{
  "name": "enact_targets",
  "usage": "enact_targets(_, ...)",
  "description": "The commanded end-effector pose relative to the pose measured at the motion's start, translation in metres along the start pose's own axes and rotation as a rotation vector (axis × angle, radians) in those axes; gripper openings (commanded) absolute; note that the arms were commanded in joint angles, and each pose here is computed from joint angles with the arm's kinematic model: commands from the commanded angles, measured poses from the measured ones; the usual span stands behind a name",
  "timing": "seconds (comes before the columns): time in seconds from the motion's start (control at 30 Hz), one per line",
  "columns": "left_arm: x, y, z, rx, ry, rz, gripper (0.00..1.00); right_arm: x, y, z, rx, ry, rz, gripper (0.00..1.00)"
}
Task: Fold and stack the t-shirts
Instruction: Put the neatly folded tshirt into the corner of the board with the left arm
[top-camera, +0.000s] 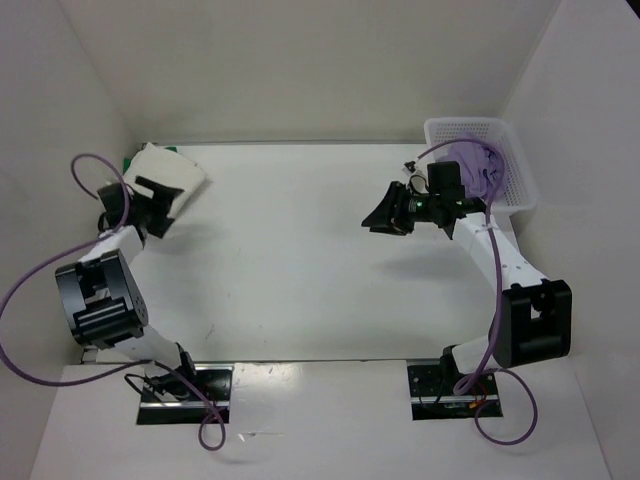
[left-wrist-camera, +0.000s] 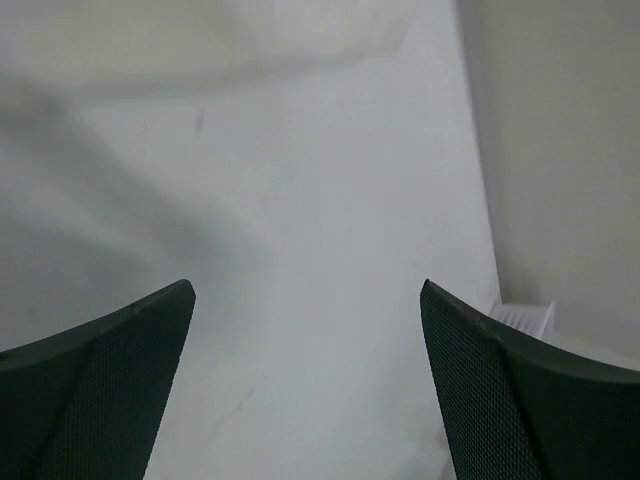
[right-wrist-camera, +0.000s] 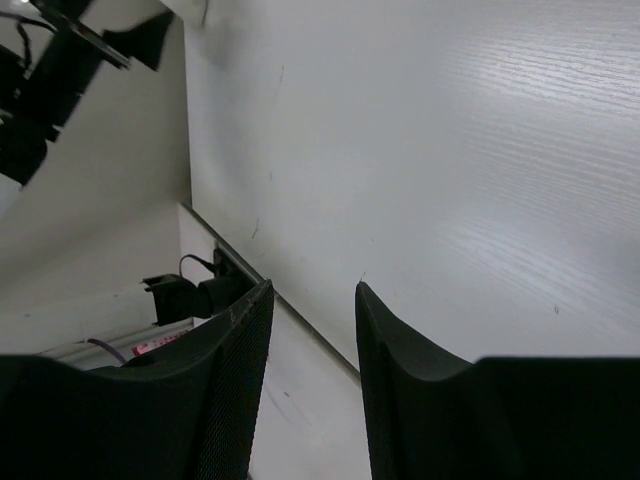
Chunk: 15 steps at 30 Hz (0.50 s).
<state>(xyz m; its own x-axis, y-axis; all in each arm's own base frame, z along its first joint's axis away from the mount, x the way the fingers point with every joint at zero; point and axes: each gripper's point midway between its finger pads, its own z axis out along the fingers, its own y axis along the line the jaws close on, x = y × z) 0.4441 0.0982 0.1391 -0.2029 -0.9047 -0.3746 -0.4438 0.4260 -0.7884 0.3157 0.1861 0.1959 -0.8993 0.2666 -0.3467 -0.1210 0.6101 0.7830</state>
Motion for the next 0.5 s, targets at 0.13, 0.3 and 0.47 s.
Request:
enact_targets(0.13, 0.054, -0.018, -0.07, 0.051, 0.028, 0.005, 1.0, -0.012, 0.005, -0.006, 0.0, -0.059, -0.059, 0.43)
enact_targets(0.3, 0.091, -0.057, -0.105, 0.184, 0.114, 0.166, 1.0, -0.037, -0.004, -0.01, 0.103, -0.163, -0.053, 0.18)
enact_targets(0.47, 0.201, -0.085, -0.113, 0.294, 0.383, 0.316, 0.6, -0.116, -0.033, -0.035, 0.383, -0.414, -0.03, 0.0)
